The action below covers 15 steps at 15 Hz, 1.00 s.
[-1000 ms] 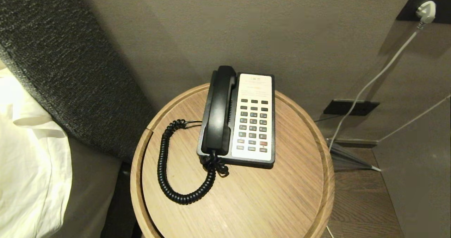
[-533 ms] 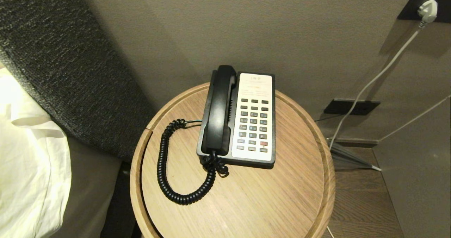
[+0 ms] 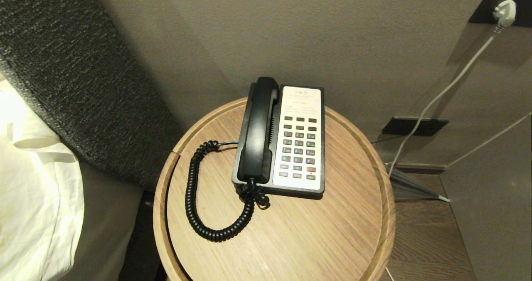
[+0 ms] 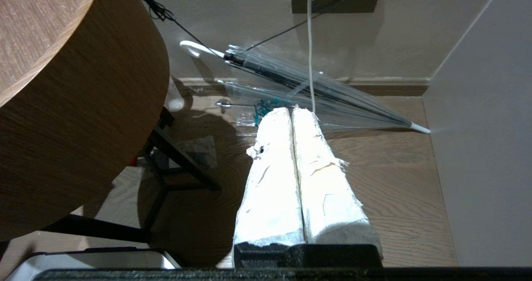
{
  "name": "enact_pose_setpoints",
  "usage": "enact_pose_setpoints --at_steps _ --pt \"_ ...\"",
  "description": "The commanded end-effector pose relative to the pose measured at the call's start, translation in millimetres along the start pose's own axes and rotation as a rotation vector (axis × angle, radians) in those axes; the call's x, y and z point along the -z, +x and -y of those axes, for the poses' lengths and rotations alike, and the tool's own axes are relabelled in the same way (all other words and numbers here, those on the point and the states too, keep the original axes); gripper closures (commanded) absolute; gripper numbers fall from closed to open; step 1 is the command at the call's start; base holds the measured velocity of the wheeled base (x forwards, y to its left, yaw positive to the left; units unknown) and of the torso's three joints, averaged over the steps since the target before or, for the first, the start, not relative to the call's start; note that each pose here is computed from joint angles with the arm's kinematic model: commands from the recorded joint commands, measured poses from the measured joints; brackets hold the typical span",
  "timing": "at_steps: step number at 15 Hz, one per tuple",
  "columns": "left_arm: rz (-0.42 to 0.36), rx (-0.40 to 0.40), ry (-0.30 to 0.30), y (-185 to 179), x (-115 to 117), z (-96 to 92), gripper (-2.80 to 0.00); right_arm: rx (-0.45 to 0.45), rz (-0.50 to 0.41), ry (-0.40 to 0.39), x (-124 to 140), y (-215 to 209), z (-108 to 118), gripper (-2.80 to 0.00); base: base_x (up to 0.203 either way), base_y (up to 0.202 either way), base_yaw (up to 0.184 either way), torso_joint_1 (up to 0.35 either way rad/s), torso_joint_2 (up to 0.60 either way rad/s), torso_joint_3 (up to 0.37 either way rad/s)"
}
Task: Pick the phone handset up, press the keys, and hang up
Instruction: Pick up the desk phone handset
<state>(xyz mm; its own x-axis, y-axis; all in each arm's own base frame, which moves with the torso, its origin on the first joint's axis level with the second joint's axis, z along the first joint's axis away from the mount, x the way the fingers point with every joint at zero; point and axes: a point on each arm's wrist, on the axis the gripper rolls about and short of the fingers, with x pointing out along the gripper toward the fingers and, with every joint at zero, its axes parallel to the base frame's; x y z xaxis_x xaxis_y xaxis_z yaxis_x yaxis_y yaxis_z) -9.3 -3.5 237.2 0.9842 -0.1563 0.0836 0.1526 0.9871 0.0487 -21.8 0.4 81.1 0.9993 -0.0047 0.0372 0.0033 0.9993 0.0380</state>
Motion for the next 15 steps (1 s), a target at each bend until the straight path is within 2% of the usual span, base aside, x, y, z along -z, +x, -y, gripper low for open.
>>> enact_pose_setpoints --at_steps 1,3,4,6,7,10,11,12,15 --pt "-0.231 0.047 -0.041 94 -50 -15.3 0.0 0.001 -0.018 0.0 6 1 0 0.0 0.0 0.0 0.0 0.0 0.0 0.0" --pt "-0.345 0.124 -0.062 146 -80 -16.7 0.0 0.0 -0.018 0.0 6 1 0 0.0 0.0 0.0 0.0 0.0 0.0 0.0" --pt "-0.411 0.18 -0.075 169 -89 -11.4 0.0 0.001 -0.019 0.0 6 1 0 0.0 0.0 0.0 0.0 0.0 0.0 0.0" --pt "-0.513 0.322 -0.091 200 -97 17.8 0.0 -0.001 -0.019 0.0 6 1 0 0.0 0.0 0.0 0.0 0.0 0.0 0.0" --pt "-0.562 0.365 -0.086 211 -98 37.2 0.0 0.001 -0.019 0.0 6 1 0 0.0 0.0 0.0 0.0 0.0 0.0 0.0" --pt "-0.618 0.411 -0.043 207 -98 82.6 0.0 0.001 -0.019 0.0 6 1 0 0.0 0.0 0.0 0.0 0.0 0.0 0.0" --pt "-0.637 0.422 -0.02 203 -97 92.0 0.0 0.0 -0.019 0.0 6 1 0 0.0 0.0 0.0 0.0 0.0 0.0 0.0" --pt "-0.665 0.43 0.01 198 -97 100.8 -2.8 -0.001 -0.019 0.0 6 1 0 0.0 0.0 0.0 0.0 0.0 0.0 0.0" --pt "-0.672 0.456 0.069 198 -101 130.6 -2.8 -0.001 -0.019 0.0 6 1 0 0.0 0.0 0.0 0.0 0.0 0.0 0.0"
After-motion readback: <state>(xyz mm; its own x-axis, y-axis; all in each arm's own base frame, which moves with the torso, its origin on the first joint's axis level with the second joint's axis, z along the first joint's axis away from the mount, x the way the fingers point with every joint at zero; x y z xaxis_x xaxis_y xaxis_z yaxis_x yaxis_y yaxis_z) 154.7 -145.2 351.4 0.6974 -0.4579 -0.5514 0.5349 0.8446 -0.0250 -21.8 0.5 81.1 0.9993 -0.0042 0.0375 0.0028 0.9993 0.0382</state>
